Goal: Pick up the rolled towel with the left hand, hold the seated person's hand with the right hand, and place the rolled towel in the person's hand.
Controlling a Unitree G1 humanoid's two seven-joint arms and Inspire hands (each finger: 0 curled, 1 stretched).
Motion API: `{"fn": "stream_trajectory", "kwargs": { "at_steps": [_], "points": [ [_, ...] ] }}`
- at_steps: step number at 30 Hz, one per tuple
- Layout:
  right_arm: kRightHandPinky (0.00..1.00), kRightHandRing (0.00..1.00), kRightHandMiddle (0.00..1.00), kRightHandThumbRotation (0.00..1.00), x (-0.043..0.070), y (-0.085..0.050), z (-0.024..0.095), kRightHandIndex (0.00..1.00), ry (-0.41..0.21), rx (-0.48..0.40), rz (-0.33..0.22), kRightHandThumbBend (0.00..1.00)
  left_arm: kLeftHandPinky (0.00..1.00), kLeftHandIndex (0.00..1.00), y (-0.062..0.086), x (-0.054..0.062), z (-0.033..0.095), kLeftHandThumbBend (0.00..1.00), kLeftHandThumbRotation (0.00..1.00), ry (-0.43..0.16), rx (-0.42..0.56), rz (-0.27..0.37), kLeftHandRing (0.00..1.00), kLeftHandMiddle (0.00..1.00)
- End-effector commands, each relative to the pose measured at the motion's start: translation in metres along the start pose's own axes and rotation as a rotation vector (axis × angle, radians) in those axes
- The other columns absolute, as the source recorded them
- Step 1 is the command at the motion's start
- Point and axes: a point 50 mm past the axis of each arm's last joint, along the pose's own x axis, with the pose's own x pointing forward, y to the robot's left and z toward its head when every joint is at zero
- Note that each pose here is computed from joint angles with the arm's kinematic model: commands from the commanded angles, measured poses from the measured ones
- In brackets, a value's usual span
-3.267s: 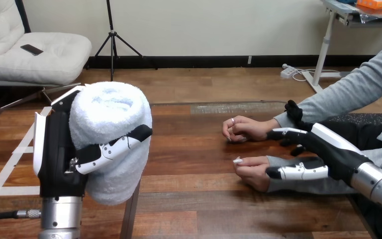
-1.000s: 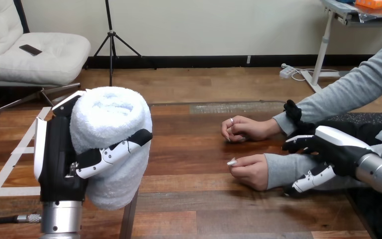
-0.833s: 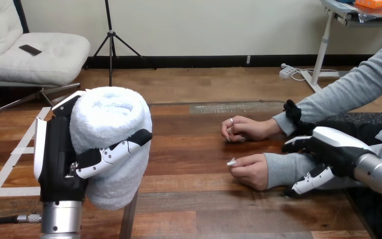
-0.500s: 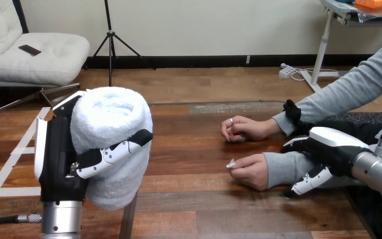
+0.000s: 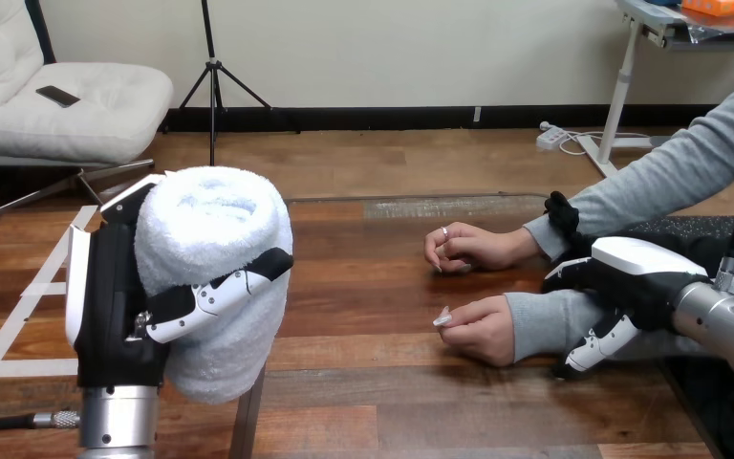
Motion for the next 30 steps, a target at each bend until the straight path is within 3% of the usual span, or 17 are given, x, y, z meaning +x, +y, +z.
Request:
{"fn": "stream_trajectory", "kwargs": {
  "at_steps": [1, 30],
  "points": [
    [0.7, 0.79, 0.8, 0.24, 0.006, -0.037, 0.014, 0.77, -0.029, -0.064, -0.11, 1.0, 0.27, 0.42, 0.0, 0.015, 0.012, 0.64, 0.0, -0.105, -0.014, 0.011, 0.31, 0.37],
    [0.65, 0.75, 0.76, 0.25, 0.011, -0.053, 0.022, 0.72, -0.01, -0.125, -0.135, 1.0, 0.28, 0.42, 0.002, 0.016, 0.011, 0.64, 0.0, -0.109, -0.029, 0.008, 0.32, 0.38]
  ]
}}
